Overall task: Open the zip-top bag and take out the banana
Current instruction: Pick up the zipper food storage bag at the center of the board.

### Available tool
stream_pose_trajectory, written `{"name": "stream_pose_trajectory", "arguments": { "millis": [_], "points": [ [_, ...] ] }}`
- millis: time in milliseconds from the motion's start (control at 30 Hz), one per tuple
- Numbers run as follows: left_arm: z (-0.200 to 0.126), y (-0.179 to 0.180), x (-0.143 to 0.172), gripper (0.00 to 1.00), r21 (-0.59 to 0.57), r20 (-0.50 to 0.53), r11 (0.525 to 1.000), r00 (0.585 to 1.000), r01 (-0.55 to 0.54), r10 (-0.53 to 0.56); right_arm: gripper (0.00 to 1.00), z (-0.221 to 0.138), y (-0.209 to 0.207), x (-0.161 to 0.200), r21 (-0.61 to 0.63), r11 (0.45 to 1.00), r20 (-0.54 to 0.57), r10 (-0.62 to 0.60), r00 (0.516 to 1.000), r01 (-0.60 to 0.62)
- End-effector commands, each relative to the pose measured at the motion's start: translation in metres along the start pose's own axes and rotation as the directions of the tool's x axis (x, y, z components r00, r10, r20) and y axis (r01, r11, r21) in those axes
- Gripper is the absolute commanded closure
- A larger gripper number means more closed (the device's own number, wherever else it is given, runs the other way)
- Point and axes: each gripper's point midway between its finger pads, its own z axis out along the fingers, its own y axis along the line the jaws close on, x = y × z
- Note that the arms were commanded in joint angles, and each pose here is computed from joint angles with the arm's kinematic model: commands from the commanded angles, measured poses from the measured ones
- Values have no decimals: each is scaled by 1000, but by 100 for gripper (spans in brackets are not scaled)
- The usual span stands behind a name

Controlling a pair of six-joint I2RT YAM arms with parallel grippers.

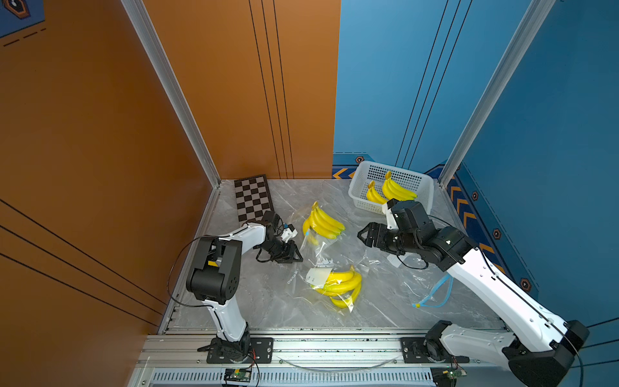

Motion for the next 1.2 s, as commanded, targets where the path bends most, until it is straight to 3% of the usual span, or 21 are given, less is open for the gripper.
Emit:
{"name": "stream_pose_trajectory", "arguments": {
  "millis": [0, 133, 367, 467, 567, 733, 933, 1167],
  "points": [
    [-28, -19, -9, 91, 72, 80, 997, 997, 7, -13, 22, 0, 15, -3, -30, 999, 10, -16, 1000, 16],
    [-56, -54, -17, 97, 101, 166, 993, 985, -64, 46, 22, 4, 28, 2, -51, 997, -15, -64, 998, 63],
    [-87, -124, -10, 97, 37, 269, 939, 908, -343, 321, 20, 22, 61, 22, -207, 948, -145, -274, 951, 242],
    [-94, -140, -7, 96, 34, 273, 914, 884, -403, 380, 20, 26, 61, 11, -267, 887, -67, -408, 910, 378],
    [-95, -153, -1, 97, 2, 243, 881, 854, -474, 459, 22, 19, 55, -9, -296, 806, 85, -512, 855, 512],
    [-90, -169, 7, 96, -21, 194, 839, 821, -544, 537, 28, -11, 42, -57, -392, 753, 326, -424, 845, 529],
    [-90, -176, 8, 96, -23, 190, 828, 811, -560, 553, 28, -15, 57, -43, -501, 619, 293, -535, 792, 604],
    [-85, -180, 7, 96, -28, 176, 825, 810, -564, 560, 34, -6, 61, -24, -604, 569, 222, -552, 804, 558]
  ]
}}
